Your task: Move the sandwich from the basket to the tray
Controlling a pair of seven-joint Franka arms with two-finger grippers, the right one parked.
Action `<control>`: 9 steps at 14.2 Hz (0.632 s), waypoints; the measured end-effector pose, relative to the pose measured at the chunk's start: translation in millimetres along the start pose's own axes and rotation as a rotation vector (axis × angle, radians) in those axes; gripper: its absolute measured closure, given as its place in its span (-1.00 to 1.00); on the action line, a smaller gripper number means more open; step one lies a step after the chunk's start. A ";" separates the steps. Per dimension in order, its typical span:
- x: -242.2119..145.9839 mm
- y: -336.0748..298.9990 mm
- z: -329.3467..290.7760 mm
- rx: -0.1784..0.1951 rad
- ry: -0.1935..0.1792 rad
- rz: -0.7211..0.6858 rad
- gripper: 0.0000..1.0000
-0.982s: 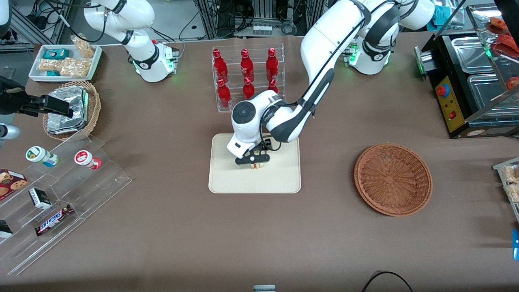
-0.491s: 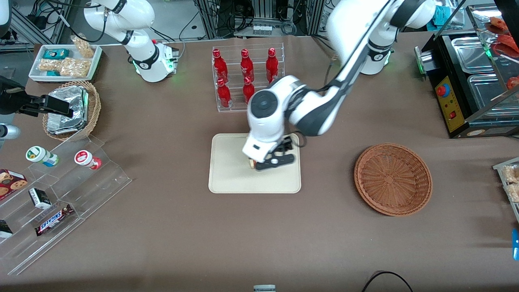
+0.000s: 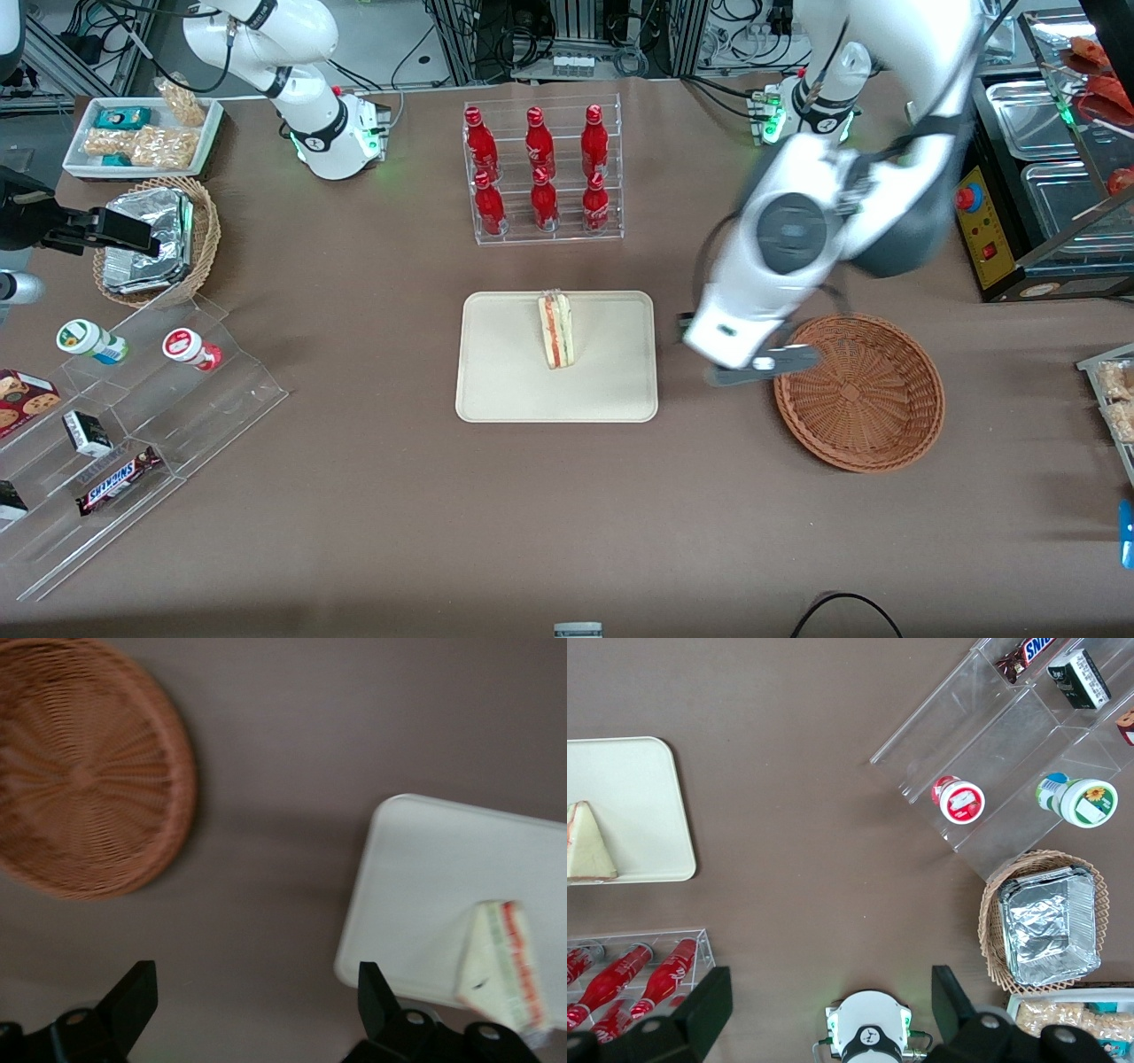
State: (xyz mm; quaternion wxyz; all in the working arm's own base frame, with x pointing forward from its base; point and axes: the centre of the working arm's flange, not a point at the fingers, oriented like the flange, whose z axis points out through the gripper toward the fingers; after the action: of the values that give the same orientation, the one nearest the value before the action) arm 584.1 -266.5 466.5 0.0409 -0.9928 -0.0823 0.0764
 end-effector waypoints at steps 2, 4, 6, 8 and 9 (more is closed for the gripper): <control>4.6 -61.2 -21.5 0.017 -0.050 0.027 -1.00; 3.8 -112.0 -39.7 0.024 -0.095 0.046 -1.00; -3.0 -148.6 -55.6 0.029 -0.131 0.044 -1.00; -15.9 -174.2 -71.8 0.034 -0.160 0.044 -1.00; -23.1 -182.7 -79.6 0.036 -0.168 0.049 -1.00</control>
State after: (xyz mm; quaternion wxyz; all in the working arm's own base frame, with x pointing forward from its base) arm 545.5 -96.3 565.4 0.0501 -0.9837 -0.0599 0.1619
